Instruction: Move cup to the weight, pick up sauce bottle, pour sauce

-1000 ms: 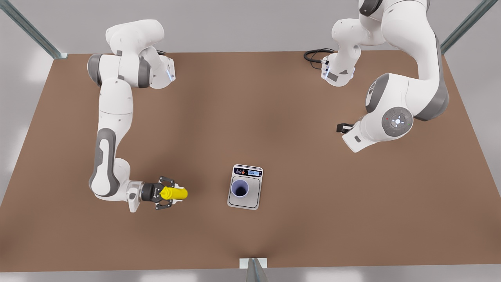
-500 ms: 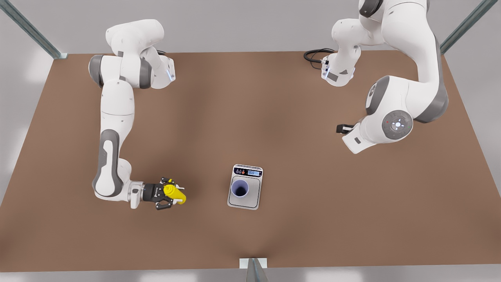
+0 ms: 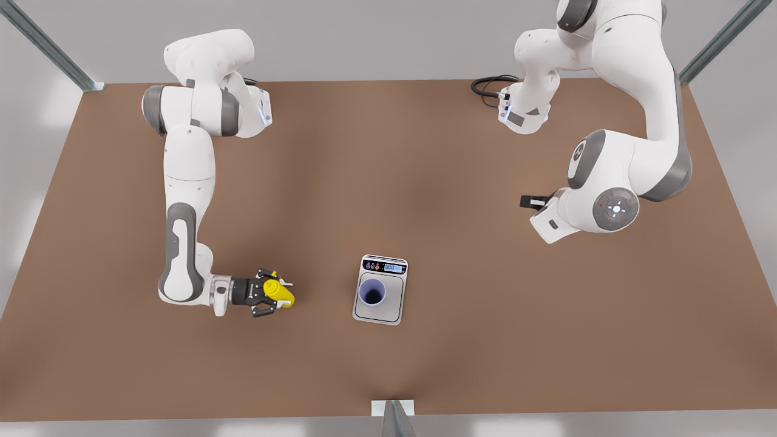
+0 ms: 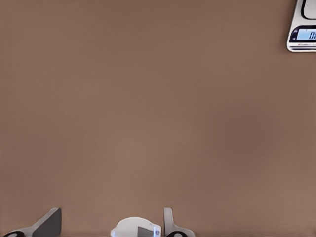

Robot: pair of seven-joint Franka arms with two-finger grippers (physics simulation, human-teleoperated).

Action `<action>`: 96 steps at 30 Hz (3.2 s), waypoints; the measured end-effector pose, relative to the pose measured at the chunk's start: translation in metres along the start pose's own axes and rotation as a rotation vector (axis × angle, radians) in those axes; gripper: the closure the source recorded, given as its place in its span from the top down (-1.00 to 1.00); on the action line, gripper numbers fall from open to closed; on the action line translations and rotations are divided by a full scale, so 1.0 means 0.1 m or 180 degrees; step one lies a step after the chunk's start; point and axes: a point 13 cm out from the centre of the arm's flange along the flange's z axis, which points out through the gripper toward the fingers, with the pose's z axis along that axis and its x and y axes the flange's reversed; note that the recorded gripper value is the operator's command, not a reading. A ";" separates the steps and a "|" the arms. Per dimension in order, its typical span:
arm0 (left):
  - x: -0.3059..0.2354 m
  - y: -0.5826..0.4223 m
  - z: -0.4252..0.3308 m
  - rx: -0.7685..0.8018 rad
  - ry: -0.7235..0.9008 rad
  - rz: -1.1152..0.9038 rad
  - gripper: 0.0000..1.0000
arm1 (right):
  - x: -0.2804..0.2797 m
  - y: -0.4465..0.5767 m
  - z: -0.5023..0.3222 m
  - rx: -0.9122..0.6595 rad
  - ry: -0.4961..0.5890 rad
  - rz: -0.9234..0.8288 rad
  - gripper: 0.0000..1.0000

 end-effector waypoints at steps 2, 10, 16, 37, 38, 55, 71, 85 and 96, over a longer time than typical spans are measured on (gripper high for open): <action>0.01 0.00 0.00 0.0001 0.0002 0.0001 1.00 | 0.00 0.00 0.00 -0.0002 -0.0001 0.0027 0.13; 0.00 -0.01 0.02 0.0001 0.0028 0.0004 1.00 | -0.02 0.01 0.05 -0.0028 0.0000 0.0179 0.13; 0.00 0.00 0.03 -0.0001 0.0036 0.0003 1.00 | -0.03 0.01 0.13 -0.0047 0.0035 0.0285 0.13; -0.05 -0.01 -0.16 -0.0006 -0.0131 0.0006 1.00 | 0.07 -0.05 0.23 0.0045 0.0195 0.0494 1.00; -0.05 -0.02 -0.16 -0.0007 -0.0130 0.0013 1.00 | 0.08 -0.05 0.22 0.0048 0.0196 0.0501 1.00; -0.04 -0.03 -0.15 -0.0003 -0.0111 0.0015 1.00 | 0.05 -0.08 0.17 0.0043 0.0173 0.0530 1.00; -0.02 -0.22 -0.21 0.0086 -0.0156 0.0098 1.00 | 0.16 0.06 -0.06 0.0001 0.0111 0.0622 1.00; -0.02 -0.25 -0.23 0.0087 -0.0177 0.0094 1.00 | -0.04 0.13 -2.09 -0.0404 0.1362 0.0666 1.00; -0.03 -0.31 -0.25 0.0079 -0.0207 0.0092 1.00 | -3.17 0.40 -2.17 -0.0228 0.3729 0.1389 1.00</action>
